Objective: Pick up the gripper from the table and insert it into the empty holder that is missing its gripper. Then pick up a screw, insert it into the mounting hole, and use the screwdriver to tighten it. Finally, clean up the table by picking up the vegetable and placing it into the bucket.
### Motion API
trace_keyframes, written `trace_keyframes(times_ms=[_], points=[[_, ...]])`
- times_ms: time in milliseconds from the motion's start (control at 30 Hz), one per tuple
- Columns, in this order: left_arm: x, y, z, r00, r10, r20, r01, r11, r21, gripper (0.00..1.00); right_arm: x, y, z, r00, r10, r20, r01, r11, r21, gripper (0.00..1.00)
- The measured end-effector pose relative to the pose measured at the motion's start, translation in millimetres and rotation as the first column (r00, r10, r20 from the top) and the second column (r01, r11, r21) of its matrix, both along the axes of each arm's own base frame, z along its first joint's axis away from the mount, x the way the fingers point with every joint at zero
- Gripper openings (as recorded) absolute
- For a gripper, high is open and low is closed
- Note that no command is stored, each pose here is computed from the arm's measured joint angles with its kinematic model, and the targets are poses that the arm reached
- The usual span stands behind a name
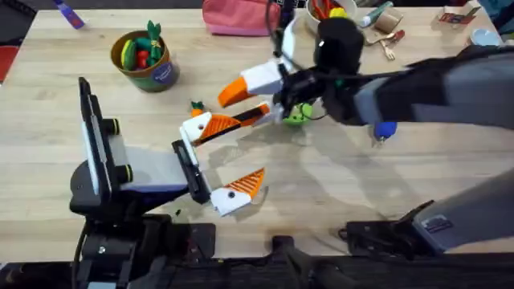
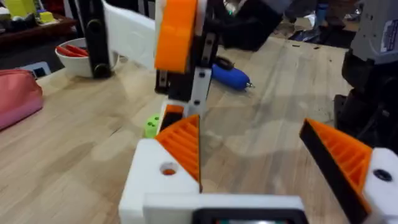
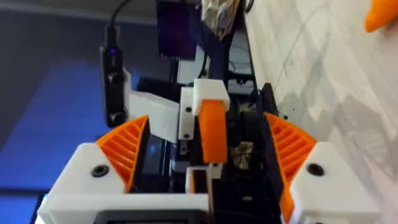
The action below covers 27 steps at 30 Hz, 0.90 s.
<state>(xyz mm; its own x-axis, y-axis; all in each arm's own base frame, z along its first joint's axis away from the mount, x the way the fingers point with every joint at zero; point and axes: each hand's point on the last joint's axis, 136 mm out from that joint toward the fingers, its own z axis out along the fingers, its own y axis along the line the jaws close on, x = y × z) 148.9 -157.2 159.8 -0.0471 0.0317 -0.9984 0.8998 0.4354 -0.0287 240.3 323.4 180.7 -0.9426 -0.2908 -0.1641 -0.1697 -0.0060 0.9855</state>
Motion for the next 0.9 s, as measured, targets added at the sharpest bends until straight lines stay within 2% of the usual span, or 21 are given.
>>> trace_keyframes(times_ms=[200,367,467,667,767,900], points=[[0.0,0.0,0.0,1.000,0.000,0.000,0.000,1.000,0.000,0.986,15.1,-41.9,5.5,0.980,-0.192,-0.049,0.182,0.969,-0.167,0.969],[-0.1,0.0,0.0,1.000,0.000,0.000,0.000,1.000,0.000,0.986,21.4,-77.4,6.3,0.948,-0.314,0.049,0.309,0.875,-0.374,0.969],[-0.1,0.0,-0.1,1.000,0.000,0.000,0.000,1.000,0.000,0.986,23.4,-92.8,12.5,0.937,-0.310,0.163,0.349,0.793,-0.499,0.969],[-0.1,0.0,0.0,1.000,0.000,0.000,0.000,1.000,0.000,0.986,33.8,-116.2,25.0,0.887,-0.221,0.405,0.450,0.605,-0.657,0.928],[-0.1,0.0,-0.1,1.000,0.000,0.000,0.000,1.000,0.000,0.986,33.4,-127.4,21.4,0.878,-0.162,0.451,0.467,0.496,-0.732,0.881],[-0.1,0.0,-0.1,1.000,0.000,0.000,0.000,1.000,0.000,0.986,34.8,-138.4,8.0,0.891,-0.133,0.435,0.453,0.343,-0.823,0.871]])
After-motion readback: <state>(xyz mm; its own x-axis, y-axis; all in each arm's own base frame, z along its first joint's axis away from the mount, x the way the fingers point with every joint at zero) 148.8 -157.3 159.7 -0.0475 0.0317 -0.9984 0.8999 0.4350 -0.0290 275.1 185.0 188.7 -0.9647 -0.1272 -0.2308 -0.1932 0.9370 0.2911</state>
